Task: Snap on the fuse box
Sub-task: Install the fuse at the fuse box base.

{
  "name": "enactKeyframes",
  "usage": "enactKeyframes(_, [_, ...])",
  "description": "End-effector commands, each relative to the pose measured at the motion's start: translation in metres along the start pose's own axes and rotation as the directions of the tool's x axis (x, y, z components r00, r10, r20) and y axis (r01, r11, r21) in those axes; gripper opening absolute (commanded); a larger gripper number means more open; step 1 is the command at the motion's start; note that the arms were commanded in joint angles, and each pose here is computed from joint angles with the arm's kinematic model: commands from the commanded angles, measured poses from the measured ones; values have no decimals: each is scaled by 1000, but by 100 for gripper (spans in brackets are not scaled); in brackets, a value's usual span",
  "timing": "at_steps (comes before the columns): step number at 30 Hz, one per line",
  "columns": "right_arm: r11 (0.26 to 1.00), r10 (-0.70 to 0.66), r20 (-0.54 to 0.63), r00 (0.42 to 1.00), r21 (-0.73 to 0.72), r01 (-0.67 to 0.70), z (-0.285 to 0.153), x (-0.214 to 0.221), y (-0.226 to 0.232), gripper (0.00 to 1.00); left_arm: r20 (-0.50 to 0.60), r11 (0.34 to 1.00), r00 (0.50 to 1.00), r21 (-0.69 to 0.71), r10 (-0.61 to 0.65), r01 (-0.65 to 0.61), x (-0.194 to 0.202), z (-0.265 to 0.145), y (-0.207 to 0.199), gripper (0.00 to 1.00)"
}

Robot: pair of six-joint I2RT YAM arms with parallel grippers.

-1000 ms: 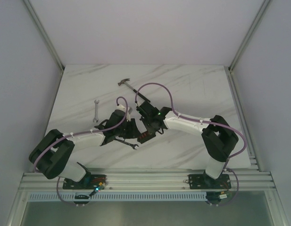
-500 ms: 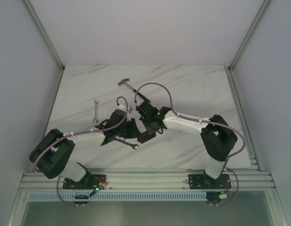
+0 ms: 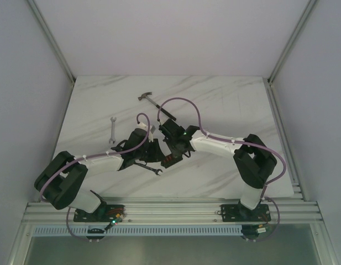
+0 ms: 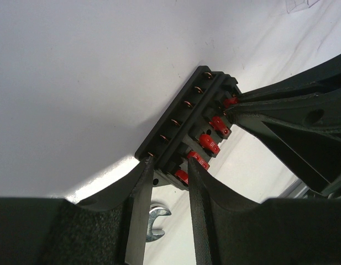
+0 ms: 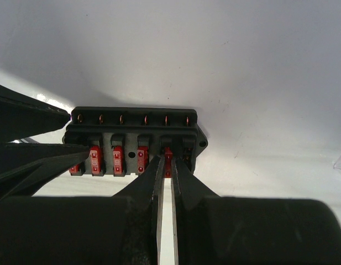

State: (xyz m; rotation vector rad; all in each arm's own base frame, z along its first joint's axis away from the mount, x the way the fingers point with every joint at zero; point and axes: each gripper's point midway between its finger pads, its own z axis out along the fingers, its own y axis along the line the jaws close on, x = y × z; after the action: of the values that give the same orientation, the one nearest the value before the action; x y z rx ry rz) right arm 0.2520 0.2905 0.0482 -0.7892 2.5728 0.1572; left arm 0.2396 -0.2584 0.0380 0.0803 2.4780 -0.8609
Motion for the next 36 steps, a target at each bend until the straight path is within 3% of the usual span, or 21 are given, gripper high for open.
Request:
enactKeyframes(1, [1000, -14, -13, 1000, 25, 15, 10, 1, 1, 0, -6, 1000, 1000, -30, -6, 6, 0, 2, 6, 40])
enactKeyframes(14, [998, -60, -155, 986, 19, 64, 30, 36, 6, 0, 2, 999, 1000, -46, -16, 16, 0, 2, 9, 38])
enactKeyframes(27, [992, -120, -372, 921, -2, 128, 54, 94, 2, 0, 11, 991, 996, -94, -91, 92, 5, 1, 29, 35])
enactKeyframes(36, [987, -150, -459, 876, -19, 159, 71, 117, 4, 0, 16, 990, 994, -90, -109, 110, 9, 1, 32, 35])
